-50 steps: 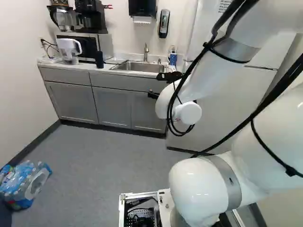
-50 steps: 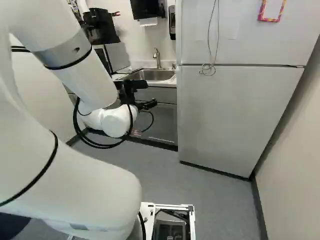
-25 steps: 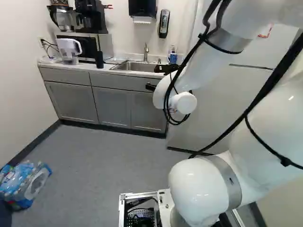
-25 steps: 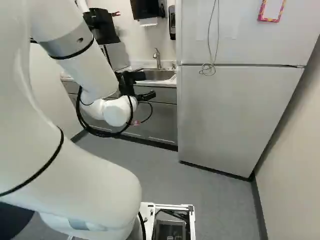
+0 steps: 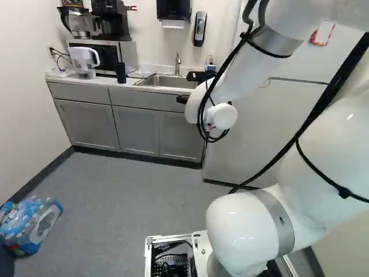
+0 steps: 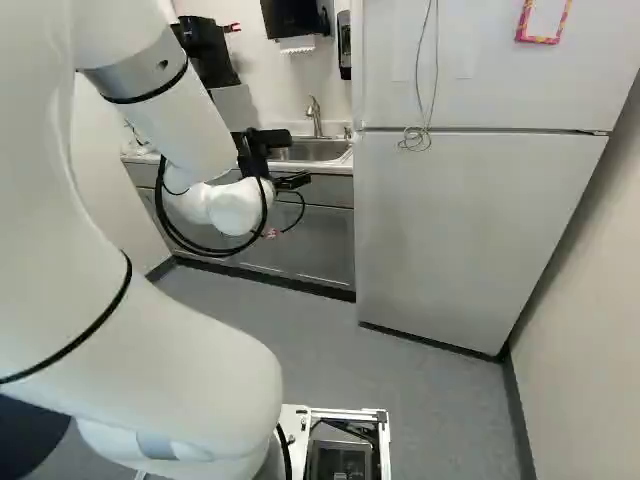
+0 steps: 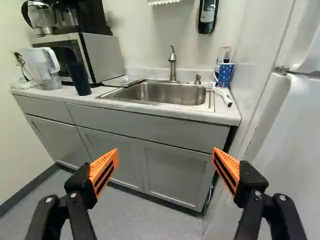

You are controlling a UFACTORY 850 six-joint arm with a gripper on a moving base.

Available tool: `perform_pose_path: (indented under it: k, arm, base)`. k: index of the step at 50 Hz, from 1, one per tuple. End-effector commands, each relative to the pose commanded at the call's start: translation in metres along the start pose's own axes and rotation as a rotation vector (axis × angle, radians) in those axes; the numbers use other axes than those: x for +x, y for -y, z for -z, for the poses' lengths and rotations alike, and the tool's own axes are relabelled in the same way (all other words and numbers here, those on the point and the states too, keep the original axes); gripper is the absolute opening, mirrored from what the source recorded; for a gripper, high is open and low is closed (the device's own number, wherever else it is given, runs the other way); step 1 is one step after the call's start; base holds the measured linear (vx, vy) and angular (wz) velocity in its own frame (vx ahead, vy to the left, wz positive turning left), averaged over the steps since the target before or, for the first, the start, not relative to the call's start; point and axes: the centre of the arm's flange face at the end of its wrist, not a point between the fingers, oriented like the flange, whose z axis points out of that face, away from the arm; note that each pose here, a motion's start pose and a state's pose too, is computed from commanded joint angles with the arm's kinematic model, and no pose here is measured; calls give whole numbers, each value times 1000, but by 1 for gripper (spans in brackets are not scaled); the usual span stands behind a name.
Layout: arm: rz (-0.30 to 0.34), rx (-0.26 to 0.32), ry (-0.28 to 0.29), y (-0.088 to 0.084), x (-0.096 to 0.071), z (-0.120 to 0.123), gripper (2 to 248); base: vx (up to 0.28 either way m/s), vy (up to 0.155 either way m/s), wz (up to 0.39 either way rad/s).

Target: Rinse the cup and place it in the tray

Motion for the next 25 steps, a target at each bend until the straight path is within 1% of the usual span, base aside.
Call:
perform_pose_path:
  k: [9, 25]
  arm:
    - [0, -1, 2, 0, 8, -4, 247]
    - [-1, -3, 25, -1, 23, -19, 247]
  base:
    - [0, 0, 0]
    - [0, 0, 0]
